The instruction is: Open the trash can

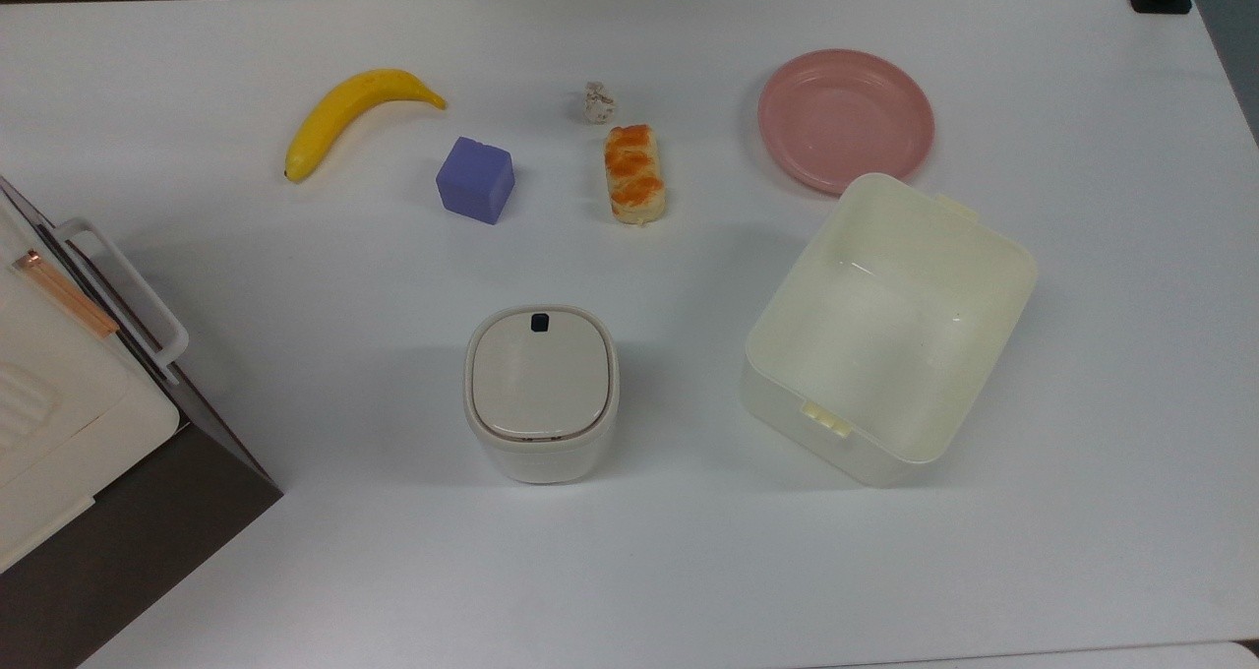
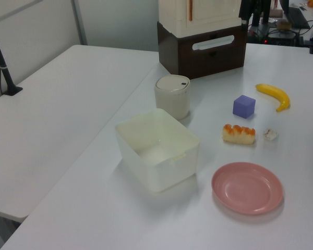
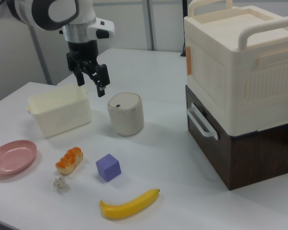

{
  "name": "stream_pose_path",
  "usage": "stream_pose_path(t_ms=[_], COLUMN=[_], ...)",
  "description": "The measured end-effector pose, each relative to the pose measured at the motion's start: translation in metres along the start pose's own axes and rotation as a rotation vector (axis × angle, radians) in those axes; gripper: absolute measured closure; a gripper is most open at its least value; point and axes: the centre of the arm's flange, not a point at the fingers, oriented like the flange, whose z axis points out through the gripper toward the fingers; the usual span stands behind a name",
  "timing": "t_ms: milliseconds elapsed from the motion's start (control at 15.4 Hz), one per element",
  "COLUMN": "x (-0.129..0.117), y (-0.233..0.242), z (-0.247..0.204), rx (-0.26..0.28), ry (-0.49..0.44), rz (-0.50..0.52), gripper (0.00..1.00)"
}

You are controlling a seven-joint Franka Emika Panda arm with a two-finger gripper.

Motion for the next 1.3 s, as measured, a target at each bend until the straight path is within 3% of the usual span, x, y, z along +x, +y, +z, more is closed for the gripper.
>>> stream_pose_path(t_ms=[781,1172,1302], x=[0.0,0.0005,0.0098], y=[0.0004,0.0028,-0.004], z=[0.0,0.0005,0.0056], rx=[-0.006,-0.059,-0.087], ry=[0.0,0.003,0.044], rz=[-0.002,-0.032,-0.051], gripper=[0.0,0.0,0.07])
